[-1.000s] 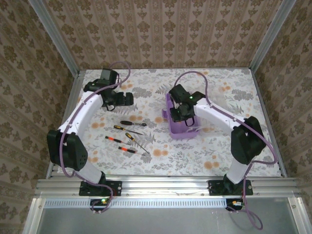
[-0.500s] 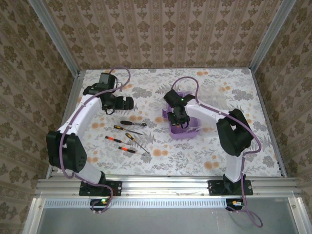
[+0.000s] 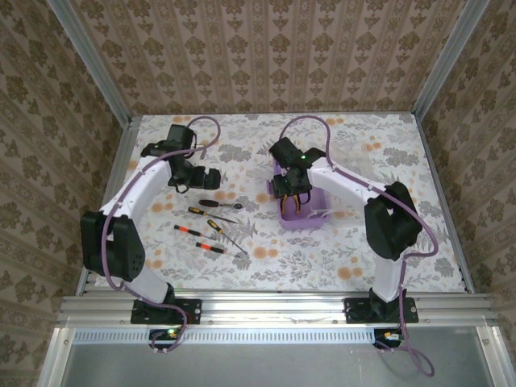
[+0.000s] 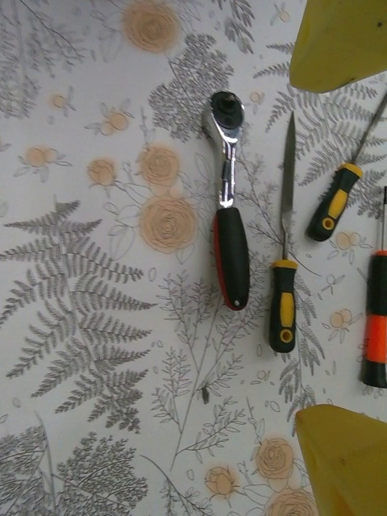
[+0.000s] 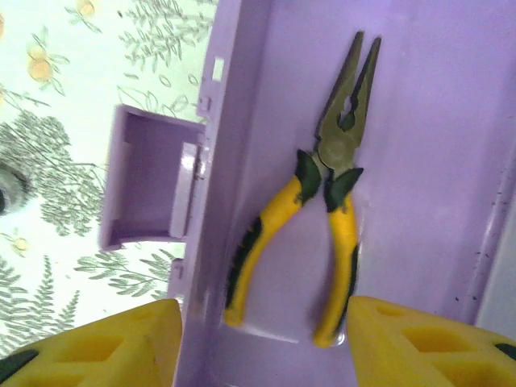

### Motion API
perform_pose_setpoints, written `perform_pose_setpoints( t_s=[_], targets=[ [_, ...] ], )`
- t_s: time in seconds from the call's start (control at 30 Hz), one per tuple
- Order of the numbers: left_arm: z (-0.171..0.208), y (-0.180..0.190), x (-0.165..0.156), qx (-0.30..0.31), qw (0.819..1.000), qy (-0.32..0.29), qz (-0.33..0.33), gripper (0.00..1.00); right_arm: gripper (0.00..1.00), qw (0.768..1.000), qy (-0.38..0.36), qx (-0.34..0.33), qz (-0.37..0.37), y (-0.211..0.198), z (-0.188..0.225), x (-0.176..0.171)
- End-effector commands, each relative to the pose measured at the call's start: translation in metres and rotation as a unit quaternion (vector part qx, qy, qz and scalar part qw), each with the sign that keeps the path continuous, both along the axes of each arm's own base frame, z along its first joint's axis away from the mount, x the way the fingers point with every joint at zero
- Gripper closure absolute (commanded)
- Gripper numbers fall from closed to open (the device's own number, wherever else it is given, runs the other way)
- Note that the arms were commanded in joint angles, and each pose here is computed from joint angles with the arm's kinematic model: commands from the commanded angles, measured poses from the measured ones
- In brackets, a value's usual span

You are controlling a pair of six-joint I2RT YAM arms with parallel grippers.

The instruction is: Pack the tool kit

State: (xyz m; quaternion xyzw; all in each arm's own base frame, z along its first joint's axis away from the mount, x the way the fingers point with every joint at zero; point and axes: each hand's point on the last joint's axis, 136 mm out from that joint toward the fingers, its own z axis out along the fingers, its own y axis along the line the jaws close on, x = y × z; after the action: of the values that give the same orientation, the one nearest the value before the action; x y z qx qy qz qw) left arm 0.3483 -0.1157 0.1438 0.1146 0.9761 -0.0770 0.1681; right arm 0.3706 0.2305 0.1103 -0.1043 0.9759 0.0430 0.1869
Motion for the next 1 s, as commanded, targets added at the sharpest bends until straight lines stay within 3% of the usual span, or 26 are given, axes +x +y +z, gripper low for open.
perform_pose_setpoints(
  t_s=[0.0, 0.17, 0.23, 0.27, 0.3, 0.47, 0.67, 0.97],
  targets=[
    [-0.001, -0.001, -0.002, 0.038, 0.998, 0.016, -0.051, 0.0, 0.39, 0.999, -0.041, 0.004, 0.008, -0.006, 0.049, -0.005],
    [-0.009, -0.024, 0.0, 0.1, 0.981, -0.004, -0.167, 0.02, 0.27, 0.996, -0.083, 0.013, 0.014, -0.02, 0.093, -0.017],
    [-0.016, -0.037, -0.001, 0.147, 0.958, -0.026, -0.246, 0.03, 0.2, 0.995, -0.096, 0.018, 0.016, -0.026, 0.107, -0.024],
    [-0.02, -0.053, -0.006, 0.171, 0.937, -0.044, -0.301, 0.03, 0.16, 0.995, -0.1, 0.022, 0.018, -0.03, 0.112, -0.027],
    [-0.025, -0.062, -0.009, 0.185, 0.92, -0.053, -0.34, 0.02, 0.01, 0.994, -0.106, 0.03, 0.018, -0.034, 0.119, -0.03],
    [-0.048, -0.086, -0.019, 0.171, 0.885, -0.028, -0.433, 0.04, 0.0, 0.992, -0.118, 0.051, 0.0, -0.056, 0.134, -0.039],
    [-0.079, -0.075, -0.021, 0.209, 0.854, 0.035, -0.476, 0.11, 0.0, 0.99, -0.127, 0.06, -0.018, -0.079, 0.143, -0.046],
    [-0.114, -0.073, -0.008, 0.233, 0.84, 0.054, -0.488, 0.18, 0.0, 0.989, -0.124, 0.064, -0.038, -0.097, 0.141, -0.048]
  ],
)
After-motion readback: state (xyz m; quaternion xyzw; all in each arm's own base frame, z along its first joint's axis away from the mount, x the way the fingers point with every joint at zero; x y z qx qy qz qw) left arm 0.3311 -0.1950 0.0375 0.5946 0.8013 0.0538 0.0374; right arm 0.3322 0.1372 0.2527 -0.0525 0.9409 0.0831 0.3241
